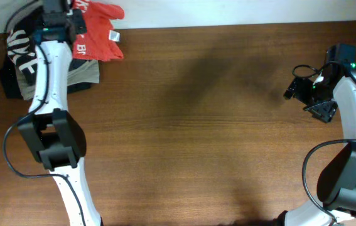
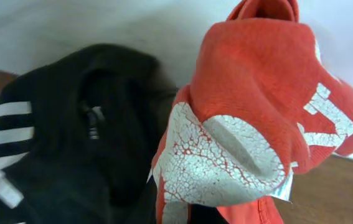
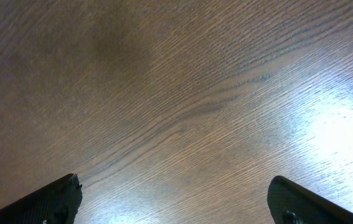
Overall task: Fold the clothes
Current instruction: 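Place the orange bundle on top of the dark clothes stack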
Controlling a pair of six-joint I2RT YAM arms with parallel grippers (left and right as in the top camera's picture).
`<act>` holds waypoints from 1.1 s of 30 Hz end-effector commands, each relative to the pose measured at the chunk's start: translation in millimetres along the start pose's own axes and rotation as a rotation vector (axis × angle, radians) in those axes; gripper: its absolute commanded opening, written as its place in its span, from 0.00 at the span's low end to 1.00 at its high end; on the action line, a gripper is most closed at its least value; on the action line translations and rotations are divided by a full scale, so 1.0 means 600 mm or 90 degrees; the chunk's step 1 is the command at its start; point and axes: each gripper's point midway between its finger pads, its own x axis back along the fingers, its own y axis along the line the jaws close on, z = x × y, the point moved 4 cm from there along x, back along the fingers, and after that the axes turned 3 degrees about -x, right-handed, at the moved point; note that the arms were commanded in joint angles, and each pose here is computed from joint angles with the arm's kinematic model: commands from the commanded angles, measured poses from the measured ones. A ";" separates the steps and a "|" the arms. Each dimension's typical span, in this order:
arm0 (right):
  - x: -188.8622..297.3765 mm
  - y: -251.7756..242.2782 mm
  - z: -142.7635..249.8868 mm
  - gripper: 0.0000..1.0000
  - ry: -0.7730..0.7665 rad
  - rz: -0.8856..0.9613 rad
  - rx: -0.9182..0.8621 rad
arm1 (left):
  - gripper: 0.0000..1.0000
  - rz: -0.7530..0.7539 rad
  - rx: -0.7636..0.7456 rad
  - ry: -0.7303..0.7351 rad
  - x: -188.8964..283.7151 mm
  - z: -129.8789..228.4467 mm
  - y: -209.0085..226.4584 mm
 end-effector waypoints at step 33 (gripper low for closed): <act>0.007 0.002 -0.004 0.99 -0.009 -0.004 0.005 | 0.01 -0.033 0.195 -0.098 0.137 -0.119 0.182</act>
